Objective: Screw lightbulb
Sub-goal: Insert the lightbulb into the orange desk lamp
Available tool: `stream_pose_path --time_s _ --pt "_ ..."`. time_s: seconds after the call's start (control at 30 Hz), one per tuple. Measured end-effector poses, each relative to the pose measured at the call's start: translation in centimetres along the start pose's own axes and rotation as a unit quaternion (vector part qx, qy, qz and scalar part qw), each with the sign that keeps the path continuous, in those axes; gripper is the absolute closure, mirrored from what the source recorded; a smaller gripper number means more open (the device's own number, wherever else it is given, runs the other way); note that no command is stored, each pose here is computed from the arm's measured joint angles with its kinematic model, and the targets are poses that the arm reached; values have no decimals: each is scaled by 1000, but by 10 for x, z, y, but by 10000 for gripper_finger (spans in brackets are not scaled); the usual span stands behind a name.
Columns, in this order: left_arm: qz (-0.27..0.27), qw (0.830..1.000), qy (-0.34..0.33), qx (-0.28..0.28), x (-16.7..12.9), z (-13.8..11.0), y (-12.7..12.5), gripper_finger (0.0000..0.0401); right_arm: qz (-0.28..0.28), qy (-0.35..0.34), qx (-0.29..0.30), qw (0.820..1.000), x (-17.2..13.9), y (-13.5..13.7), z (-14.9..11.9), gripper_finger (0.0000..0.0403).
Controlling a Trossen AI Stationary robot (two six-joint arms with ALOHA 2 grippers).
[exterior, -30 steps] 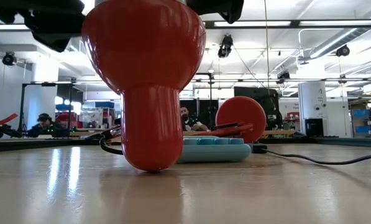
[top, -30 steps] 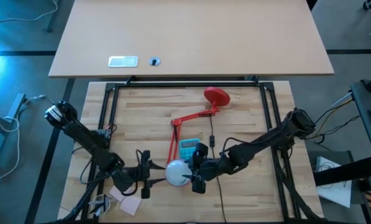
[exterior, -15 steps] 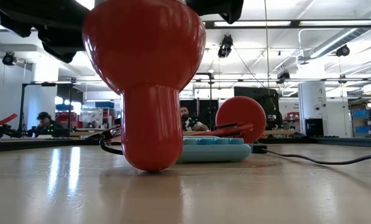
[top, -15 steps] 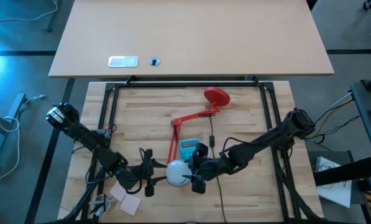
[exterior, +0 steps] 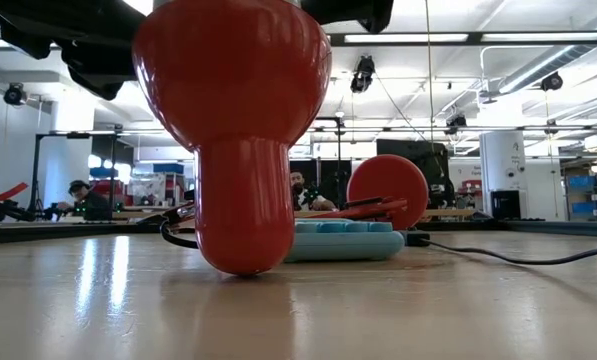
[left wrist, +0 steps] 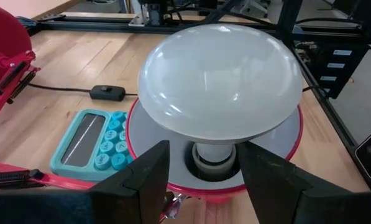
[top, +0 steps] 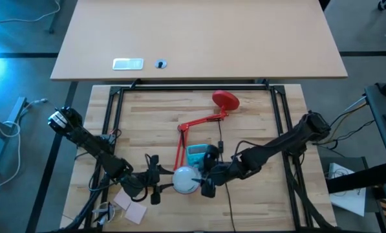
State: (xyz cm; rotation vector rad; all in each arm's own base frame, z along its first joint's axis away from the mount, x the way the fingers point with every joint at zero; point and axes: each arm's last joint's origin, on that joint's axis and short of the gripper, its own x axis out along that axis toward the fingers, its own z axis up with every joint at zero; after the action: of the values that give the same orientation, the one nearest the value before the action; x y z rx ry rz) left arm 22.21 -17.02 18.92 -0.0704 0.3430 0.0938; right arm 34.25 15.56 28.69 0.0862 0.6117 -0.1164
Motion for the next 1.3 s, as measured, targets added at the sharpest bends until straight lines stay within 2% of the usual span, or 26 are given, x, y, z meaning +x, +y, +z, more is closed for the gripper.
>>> stream_pose_path --time_s 0.2,0.37,0.7,0.87,1.07,1.3 --pt "0 1000 1 1 0 0 0 217 -67 40 0 997 -7 -11 -10 103" --pt "1 1000 1 -1 0 0 1 217 -83 56 4 995 11 -8 -20 102" --pt "24 1000 1 -10 8 4 11 217 -62 58 12 996 17 0 -25 121" --pt "45 999 13 -4 12 4 19 217 -32 64 18 997 16 5 -25 117" --pt "46 999 18 3 10 4 20 217 -22 71 -2 997 13 6 -25 115" --pt "22 999 30 4 7 6 21 217 -51 77 -9 996 14 -6 -22 121"
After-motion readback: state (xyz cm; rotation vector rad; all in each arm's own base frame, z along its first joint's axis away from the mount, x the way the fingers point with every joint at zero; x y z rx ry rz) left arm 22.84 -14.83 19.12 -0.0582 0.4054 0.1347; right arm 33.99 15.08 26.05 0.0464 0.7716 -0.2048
